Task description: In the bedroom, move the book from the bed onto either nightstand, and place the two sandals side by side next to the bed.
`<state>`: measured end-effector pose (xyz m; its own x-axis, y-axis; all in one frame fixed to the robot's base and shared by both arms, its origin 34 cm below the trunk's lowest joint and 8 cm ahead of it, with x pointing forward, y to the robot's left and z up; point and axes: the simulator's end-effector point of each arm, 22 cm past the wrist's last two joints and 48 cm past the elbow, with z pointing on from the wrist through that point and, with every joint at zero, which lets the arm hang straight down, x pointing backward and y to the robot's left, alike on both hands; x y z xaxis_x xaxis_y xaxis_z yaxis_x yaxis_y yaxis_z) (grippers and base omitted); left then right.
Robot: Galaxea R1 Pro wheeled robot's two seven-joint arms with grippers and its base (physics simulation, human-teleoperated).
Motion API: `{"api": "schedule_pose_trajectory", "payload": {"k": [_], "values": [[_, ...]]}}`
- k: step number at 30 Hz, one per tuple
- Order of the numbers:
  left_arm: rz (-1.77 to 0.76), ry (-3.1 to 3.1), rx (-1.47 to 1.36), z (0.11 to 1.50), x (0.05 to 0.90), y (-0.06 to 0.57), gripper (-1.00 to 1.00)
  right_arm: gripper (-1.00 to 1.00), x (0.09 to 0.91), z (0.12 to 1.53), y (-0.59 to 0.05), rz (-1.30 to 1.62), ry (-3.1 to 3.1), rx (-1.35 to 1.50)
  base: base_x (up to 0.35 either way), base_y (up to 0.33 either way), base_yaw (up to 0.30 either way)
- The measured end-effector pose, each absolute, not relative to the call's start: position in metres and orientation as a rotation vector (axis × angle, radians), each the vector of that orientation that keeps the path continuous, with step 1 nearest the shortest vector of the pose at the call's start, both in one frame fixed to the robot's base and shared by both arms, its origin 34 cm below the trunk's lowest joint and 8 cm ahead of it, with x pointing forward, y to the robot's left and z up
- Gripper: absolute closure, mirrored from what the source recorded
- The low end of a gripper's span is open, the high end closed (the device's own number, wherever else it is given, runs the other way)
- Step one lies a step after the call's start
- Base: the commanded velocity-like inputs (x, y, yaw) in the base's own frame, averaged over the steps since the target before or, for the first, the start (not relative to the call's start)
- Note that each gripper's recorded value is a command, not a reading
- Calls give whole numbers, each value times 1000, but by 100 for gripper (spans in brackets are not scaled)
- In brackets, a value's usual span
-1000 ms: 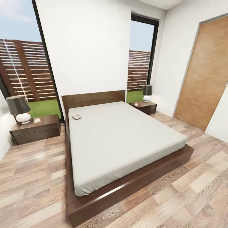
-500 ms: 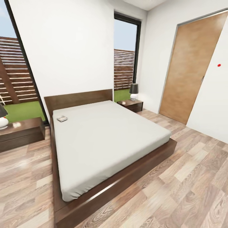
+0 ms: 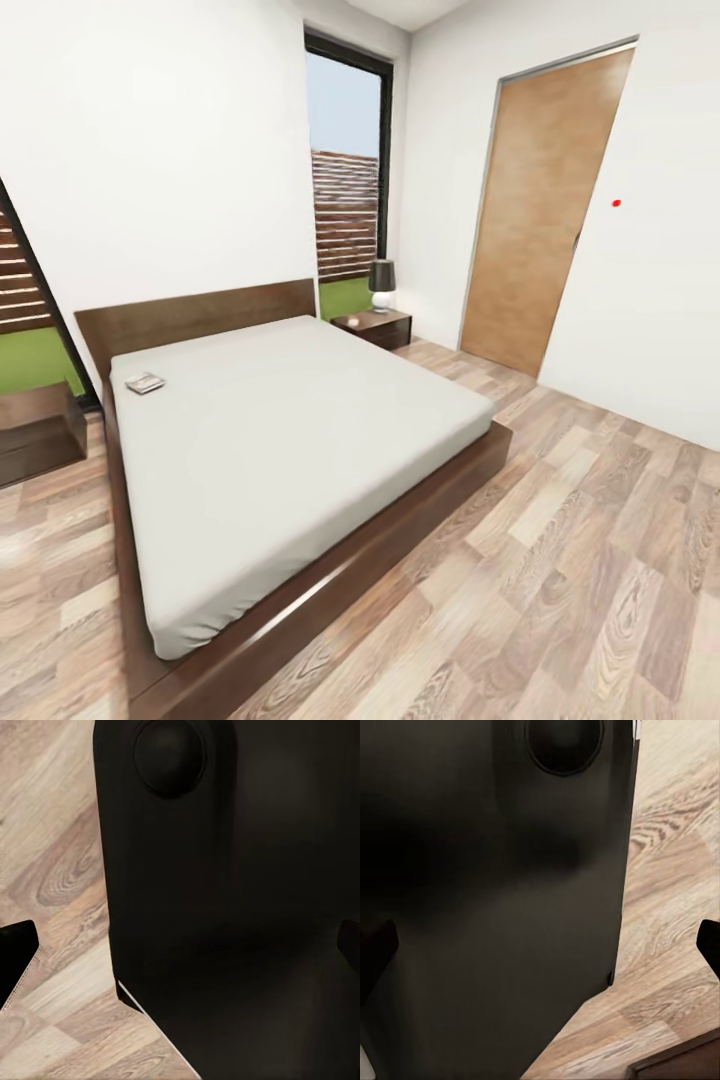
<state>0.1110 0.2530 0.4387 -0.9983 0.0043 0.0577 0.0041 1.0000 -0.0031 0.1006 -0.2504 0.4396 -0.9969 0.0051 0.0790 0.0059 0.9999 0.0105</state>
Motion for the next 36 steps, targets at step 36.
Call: {"api": "schedule_pose_trajectory", "payload": {"k": [36], "values": [[5, -3060, -6, 439, 102, 253, -100, -100, 92, 441, -250, -16, -3040, -8, 0, 0, -271]]}}
